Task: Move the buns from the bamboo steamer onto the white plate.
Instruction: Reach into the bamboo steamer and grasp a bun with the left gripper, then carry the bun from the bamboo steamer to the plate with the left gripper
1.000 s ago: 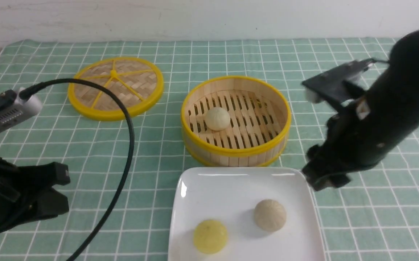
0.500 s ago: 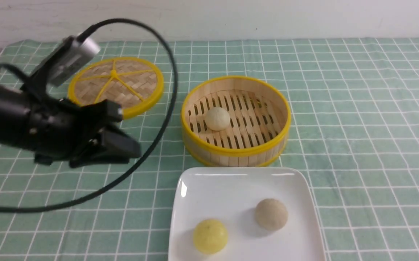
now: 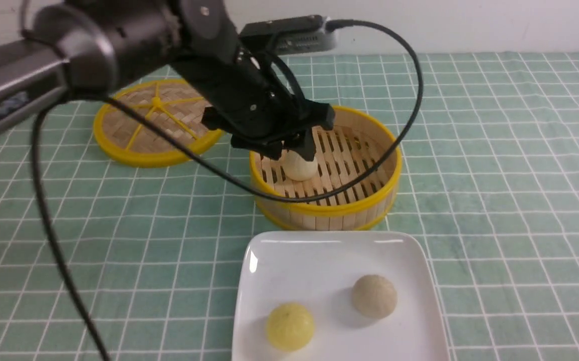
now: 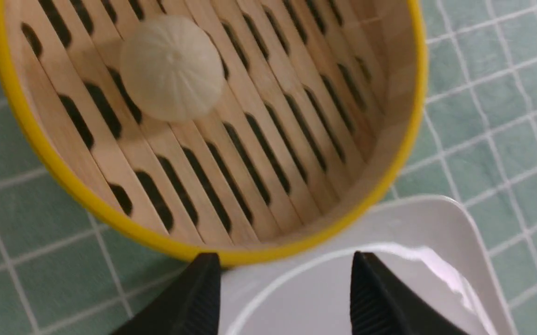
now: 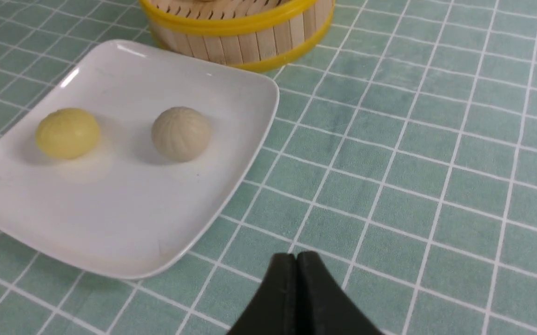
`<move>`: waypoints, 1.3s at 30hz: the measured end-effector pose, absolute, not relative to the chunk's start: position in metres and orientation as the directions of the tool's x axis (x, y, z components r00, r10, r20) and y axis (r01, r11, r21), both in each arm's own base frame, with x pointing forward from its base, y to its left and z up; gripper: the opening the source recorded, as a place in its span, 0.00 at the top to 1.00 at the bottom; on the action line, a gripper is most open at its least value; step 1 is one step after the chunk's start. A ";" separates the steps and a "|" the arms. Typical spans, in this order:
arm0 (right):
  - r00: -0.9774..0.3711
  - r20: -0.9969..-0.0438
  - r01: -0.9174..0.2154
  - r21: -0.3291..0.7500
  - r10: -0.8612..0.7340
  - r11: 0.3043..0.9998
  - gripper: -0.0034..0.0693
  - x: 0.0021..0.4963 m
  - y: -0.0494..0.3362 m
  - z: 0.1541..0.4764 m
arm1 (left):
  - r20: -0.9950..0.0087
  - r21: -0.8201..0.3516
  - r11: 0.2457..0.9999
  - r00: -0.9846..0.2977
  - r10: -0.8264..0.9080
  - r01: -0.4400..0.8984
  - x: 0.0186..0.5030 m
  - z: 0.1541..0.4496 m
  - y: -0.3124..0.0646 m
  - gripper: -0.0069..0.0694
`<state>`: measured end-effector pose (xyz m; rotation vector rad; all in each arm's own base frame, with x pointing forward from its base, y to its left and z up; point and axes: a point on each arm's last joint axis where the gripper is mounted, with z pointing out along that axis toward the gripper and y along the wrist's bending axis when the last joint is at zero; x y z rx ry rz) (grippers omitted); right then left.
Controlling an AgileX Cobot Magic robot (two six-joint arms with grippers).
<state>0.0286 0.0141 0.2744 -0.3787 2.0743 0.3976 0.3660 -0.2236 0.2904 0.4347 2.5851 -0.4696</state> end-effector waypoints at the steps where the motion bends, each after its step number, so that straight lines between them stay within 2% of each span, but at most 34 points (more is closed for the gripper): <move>1: -0.497 -0.861 -0.417 0.127 -0.108 0.900 0.96 0.029 0.014 0.273 | -0.502 -0.230 0.899 -0.837 0.218 0.373 0.374 0.285 -0.228 0.39; 7: -0.479 -0.870 -0.411 0.103 -0.118 0.906 0.95 0.031 0.013 0.274 | -0.525 -0.147 0.921 -0.818 0.236 0.360 0.413 0.244 -0.243 0.38; 12: -0.478 -0.870 -0.409 0.102 -0.117 0.907 0.95 0.031 0.013 0.274 | -0.513 -0.131 0.925 -0.823 0.243 0.355 0.426 0.209 -0.249 0.42; 13: -0.478 -0.870 -0.409 0.102 -0.117 0.907 0.95 0.031 0.013 0.274 | -0.503 -0.130 0.926 -0.829 0.246 0.354 0.428 0.200 -0.250 0.48; 16: -0.478 -0.870 -0.408 0.102 -0.117 0.907 0.95 0.031 0.013 0.274 | -0.496 -0.135 0.927 -0.834 0.243 0.351 0.428 0.200 -0.251 0.65; 19: -0.478 -0.871 -0.408 0.101 -0.118 0.907 0.94 0.031 0.012 0.274 | -0.477 -0.135 0.928 -0.843 0.247 0.348 0.423 0.208 -0.249 0.82; 20: -0.478 -0.871 -0.408 0.101 -0.118 0.907 0.94 0.031 0.012 0.274 | -0.470 -0.134 0.928 -0.847 0.250 0.348 0.421 0.212 -0.247 0.85; 24: -0.478 -0.871 -0.408 0.101 -0.118 0.907 0.94 0.031 0.012 0.274 | -0.442 -0.130 0.927 -0.858 0.263 0.351 0.403 0.252 -0.237 0.87; 26: -0.478 -0.871 -0.408 0.101 -0.118 0.907 0.94 0.031 0.012 0.274 | -0.435 -0.128 0.923 -0.857 0.277 0.363 0.385 0.287 -0.228 0.87; 27: -0.478 -0.871 -0.408 0.101 -0.118 0.907 0.94 0.031 0.012 0.274 | -0.435 -0.128 0.921 -0.856 0.280 0.367 0.381 0.294 -0.226 0.87; 29: -0.473 -0.873 -0.409 0.102 -0.115 0.907 0.94 0.031 0.013 0.274 | -0.432 -0.141 0.906 -0.848 0.306 0.399 0.350 0.341 -0.211 0.87; 31: -0.471 -0.875 -0.410 0.103 -0.114 0.906 0.93 0.031 0.013 0.274 | -0.453 -0.163 0.886 -0.830 0.324 0.435 0.327 0.368 -0.201 0.87; 35: -0.468 -0.876 -0.410 0.104 -0.111 0.906 0.93 0.032 0.013 0.274 | -0.421 -0.210 0.862 -0.838 0.347 0.462 0.297 0.371 -0.190 0.87; 39: -0.467 -0.877 -0.411 0.105 -0.111 0.905 0.92 0.033 0.014 0.271 | -0.275 -0.303 0.849 -0.893 0.356 0.432 0.276 0.330 -0.189 0.87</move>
